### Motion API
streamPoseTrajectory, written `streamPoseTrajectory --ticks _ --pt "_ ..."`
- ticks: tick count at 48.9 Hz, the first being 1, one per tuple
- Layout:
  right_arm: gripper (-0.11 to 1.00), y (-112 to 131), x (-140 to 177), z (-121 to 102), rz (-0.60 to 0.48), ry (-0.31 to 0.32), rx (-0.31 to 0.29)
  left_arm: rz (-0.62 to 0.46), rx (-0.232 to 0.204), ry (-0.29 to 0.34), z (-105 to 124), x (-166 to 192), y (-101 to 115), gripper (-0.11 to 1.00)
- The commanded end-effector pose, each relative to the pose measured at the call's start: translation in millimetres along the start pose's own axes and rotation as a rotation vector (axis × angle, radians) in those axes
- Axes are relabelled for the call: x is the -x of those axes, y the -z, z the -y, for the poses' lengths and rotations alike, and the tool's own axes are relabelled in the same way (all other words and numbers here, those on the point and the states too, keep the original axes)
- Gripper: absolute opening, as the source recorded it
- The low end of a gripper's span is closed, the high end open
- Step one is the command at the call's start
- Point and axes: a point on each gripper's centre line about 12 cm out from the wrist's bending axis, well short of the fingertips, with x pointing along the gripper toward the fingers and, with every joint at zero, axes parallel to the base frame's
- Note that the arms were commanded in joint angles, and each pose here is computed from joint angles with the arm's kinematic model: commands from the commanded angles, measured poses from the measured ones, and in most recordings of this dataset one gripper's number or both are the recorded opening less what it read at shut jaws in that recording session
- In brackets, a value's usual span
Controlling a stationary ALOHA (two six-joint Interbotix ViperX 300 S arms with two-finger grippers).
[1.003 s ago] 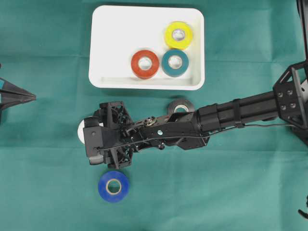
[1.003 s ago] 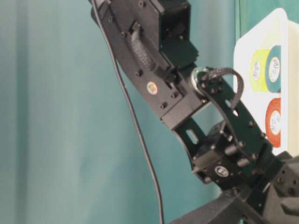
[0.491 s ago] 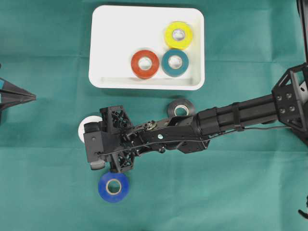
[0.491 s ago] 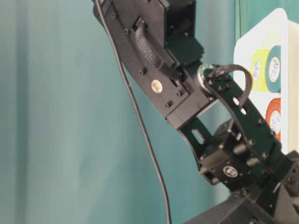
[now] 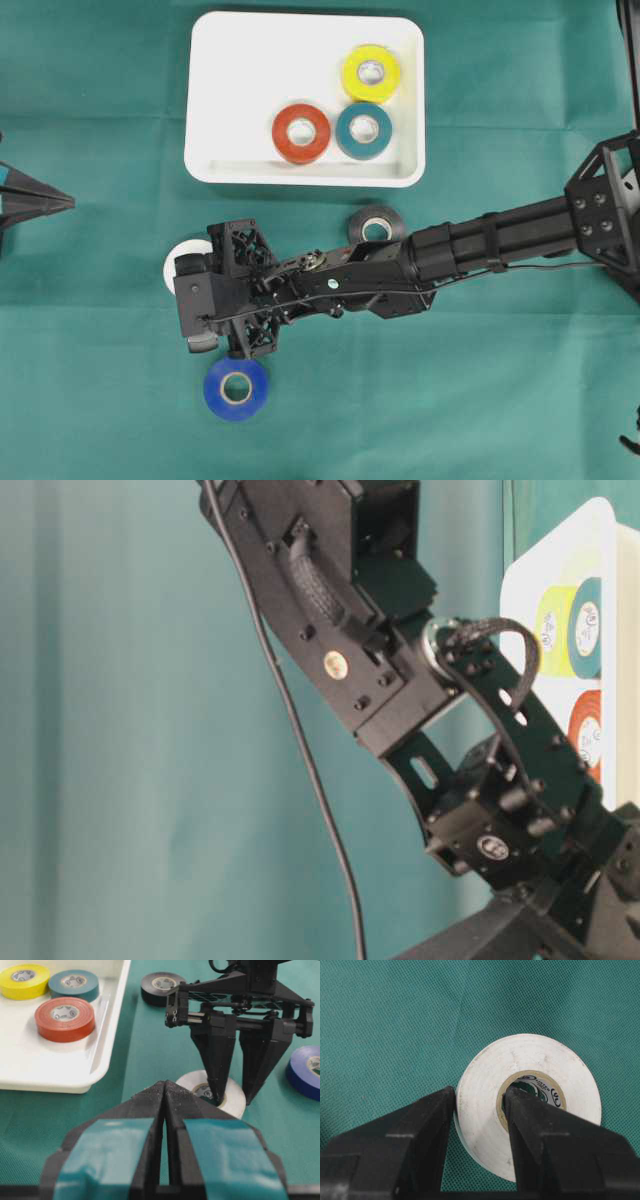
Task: Put the tape into the white case with the right arm.
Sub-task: 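Move the right gripper over the white roll and grasp it, then carry the white roll into the tray's left side and release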
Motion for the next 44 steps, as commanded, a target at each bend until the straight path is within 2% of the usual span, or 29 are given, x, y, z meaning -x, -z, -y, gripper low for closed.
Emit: streamPoseTrajectory --ticks 1,9,19,37,44 --pt "0.04 -32 24 1 0.078 -0.004 -0.011 0.008 0.002 -0.001 0 -1 -4 0.0" --pt "0.03 -49 42 2 0.12 -0.003 -0.016 0.011 0.002 -0.001 0 -1 -5 0.0" --pt "0.03 -63 64 9 0.121 0.032 -0.018 0.009 0.002 -0.001 0 -1 -5 0.0" --pt "0.03 -64 69 13 0.111 0.051 -0.024 0.009 0.002 -0.001 0 -1 -5 0.0" --pt "0.03 -65 69 30 0.111 0.075 -0.043 0.009 0.0 -0.001 0 -1 -5 0.0"
